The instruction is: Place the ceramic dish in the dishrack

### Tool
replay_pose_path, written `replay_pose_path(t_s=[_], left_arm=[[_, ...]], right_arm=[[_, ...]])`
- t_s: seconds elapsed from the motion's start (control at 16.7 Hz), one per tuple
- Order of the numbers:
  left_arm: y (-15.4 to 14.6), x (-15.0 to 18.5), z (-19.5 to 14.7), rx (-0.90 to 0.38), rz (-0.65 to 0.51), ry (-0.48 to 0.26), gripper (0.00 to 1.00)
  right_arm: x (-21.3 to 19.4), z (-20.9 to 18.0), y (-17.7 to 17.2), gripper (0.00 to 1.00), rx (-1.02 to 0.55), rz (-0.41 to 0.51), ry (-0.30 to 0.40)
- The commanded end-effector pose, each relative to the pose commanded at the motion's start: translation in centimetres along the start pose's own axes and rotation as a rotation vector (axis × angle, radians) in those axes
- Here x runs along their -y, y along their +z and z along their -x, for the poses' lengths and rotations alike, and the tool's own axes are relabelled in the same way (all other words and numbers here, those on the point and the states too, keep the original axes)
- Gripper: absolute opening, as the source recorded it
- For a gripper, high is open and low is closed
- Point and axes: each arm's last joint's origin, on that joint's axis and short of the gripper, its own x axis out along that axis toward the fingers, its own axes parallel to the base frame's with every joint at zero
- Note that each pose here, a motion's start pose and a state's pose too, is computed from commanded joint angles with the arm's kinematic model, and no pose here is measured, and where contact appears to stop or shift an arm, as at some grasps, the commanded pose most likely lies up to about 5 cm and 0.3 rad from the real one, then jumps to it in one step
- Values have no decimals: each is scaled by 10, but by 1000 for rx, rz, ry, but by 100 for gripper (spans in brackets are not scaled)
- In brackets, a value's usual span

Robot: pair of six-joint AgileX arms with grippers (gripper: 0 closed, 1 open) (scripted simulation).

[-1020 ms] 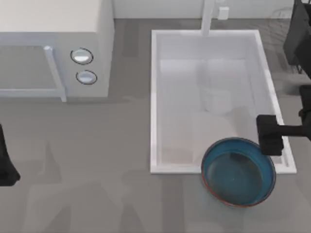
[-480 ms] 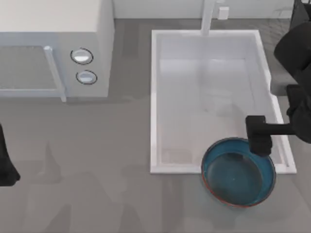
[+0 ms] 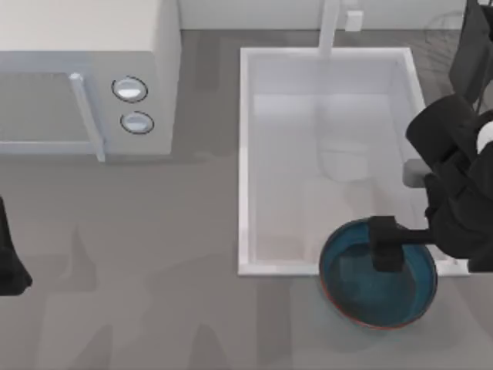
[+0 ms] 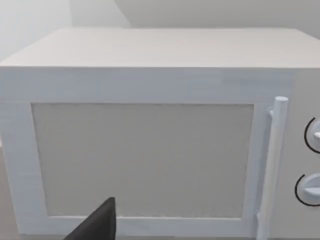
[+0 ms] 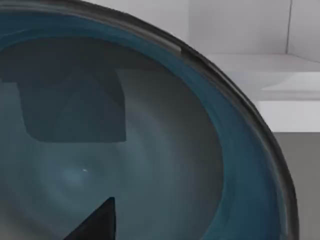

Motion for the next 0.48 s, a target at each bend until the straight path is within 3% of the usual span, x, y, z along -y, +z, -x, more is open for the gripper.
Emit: replay_pose_path(t_s=[0.42, 0.48], left_arm=[[0, 0, 0, 0, 0, 0, 100], [0, 0, 0, 0, 0, 0, 100]], right_arm=[[2, -21, -4, 100, -12, 0, -6], [2, -21, -4, 92, -12, 0, -6]])
